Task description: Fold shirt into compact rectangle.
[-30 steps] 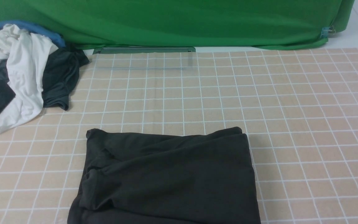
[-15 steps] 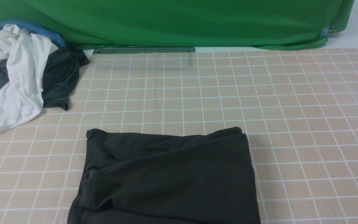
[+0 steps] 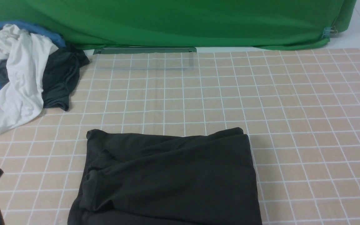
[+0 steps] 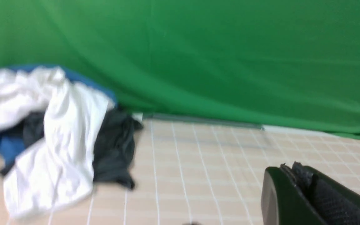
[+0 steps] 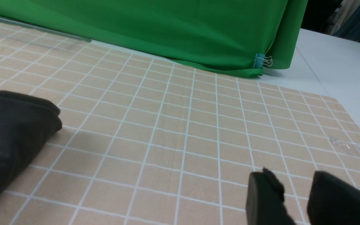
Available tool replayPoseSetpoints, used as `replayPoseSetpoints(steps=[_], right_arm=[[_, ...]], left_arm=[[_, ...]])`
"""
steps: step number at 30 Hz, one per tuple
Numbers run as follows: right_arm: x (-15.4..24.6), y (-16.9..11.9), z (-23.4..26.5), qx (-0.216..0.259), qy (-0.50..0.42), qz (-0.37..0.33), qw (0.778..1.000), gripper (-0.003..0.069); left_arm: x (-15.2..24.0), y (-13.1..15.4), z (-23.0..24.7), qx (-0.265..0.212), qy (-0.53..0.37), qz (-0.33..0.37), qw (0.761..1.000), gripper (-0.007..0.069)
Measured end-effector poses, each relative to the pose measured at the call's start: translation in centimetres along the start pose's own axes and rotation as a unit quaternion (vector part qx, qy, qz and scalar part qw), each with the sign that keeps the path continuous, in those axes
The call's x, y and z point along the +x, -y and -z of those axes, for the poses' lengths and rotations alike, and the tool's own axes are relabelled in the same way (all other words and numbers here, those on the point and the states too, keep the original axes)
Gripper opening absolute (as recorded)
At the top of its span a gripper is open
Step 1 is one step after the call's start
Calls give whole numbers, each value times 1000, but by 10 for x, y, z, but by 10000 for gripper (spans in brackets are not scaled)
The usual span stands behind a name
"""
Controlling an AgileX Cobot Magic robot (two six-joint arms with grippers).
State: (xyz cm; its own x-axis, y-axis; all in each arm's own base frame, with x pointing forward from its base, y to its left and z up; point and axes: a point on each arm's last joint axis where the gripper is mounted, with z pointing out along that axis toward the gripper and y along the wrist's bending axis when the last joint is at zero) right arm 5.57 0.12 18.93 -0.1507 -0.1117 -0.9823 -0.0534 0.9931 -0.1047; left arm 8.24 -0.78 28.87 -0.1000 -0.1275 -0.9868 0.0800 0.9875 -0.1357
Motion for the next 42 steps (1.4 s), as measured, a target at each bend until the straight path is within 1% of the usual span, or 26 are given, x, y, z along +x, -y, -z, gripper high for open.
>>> replayPoseSetpoints(steps=[2, 8, 12, 17, 26, 42], right_arm=[[0, 0, 0, 0, 0, 0, 1000, 238], [0, 0, 0, 0, 0, 0, 1000, 238], [0, 0, 0, 0, 0, 0, 1000, 238], [0, 0, 0, 0, 0, 0, 1000, 238], [0, 0, 0, 0, 0, 0, 1000, 238], [0, 0, 0, 0, 0, 0, 1000, 238]], left_arm=[[18, -4, 6, -13, -1, 28, 1000, 15], [77, -21, 18, -86, 4, 77, 993, 15], [94, -25, 19, -109, 5, 87, 990, 17], [98, -25, 19, -101, -12, 86, 991, 16], [101, -20, 19, -59, -31, 78, 995, 16], [100, -20, 19, -57, -31, 79, 995, 16]])
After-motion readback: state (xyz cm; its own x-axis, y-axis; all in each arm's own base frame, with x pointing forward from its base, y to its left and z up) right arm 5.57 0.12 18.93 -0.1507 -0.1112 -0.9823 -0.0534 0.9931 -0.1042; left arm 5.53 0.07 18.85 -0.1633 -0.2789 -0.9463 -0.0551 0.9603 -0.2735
